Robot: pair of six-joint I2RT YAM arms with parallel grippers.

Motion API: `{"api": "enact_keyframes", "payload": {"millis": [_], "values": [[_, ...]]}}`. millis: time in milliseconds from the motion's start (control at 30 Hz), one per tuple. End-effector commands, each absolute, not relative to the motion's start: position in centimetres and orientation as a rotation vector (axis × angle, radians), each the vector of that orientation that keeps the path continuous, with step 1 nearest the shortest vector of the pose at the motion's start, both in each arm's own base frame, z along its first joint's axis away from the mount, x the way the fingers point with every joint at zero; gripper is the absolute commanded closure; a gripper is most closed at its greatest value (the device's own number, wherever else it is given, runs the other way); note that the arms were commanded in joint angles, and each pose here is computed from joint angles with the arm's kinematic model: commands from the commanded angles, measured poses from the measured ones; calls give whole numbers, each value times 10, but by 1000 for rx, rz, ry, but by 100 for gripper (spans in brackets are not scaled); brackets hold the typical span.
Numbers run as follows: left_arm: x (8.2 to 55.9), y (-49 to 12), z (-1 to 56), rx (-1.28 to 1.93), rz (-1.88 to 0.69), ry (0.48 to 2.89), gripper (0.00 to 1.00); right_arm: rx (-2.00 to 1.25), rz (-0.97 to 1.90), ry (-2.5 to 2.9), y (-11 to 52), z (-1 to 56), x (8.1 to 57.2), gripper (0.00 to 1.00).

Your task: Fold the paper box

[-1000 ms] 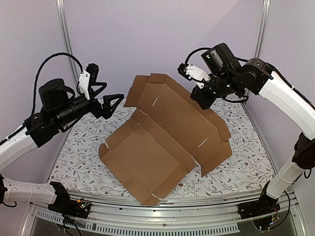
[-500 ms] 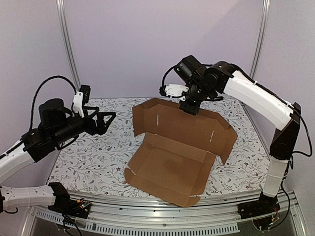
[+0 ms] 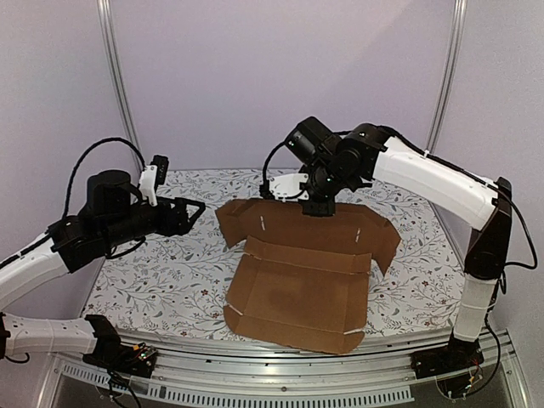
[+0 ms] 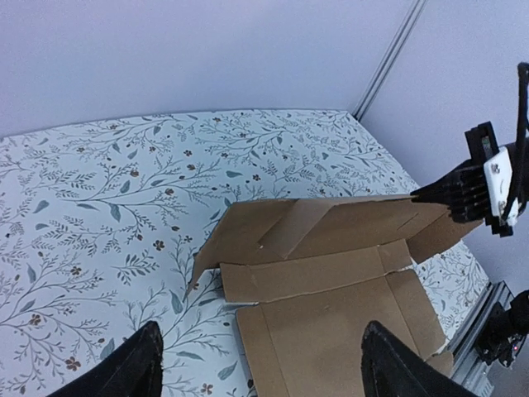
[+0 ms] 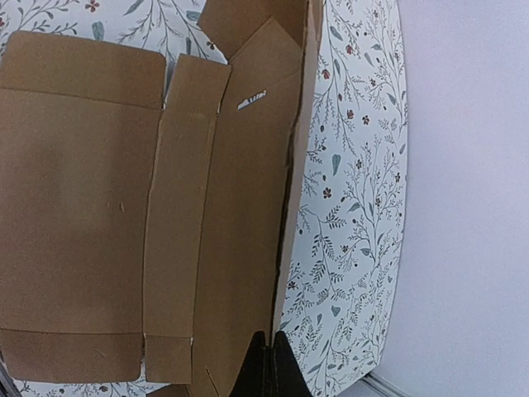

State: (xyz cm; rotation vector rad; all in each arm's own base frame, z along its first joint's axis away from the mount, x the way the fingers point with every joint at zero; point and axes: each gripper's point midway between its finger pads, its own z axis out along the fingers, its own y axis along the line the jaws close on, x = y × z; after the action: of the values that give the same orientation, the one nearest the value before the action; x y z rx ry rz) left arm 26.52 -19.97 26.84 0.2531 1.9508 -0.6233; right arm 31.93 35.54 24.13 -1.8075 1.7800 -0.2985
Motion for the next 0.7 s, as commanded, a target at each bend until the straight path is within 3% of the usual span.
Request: {"api": "enact_keyframes", "payload": {"millis": [0,167,367,667], "values": [[271,-219,289,259,-722,1941,29,-1884,-299,1710,362,232,303,100],[281,-245,289,284,-805,1994,70,-1872,-296,1694,364,232,295,100],[294,-275,283,329,-881,2039,100,-1844,-293,1678,365,242,290,100],[306,-288,261,332,-874,2111,100,-1758,-306,1687,362,259,295,100]]}}
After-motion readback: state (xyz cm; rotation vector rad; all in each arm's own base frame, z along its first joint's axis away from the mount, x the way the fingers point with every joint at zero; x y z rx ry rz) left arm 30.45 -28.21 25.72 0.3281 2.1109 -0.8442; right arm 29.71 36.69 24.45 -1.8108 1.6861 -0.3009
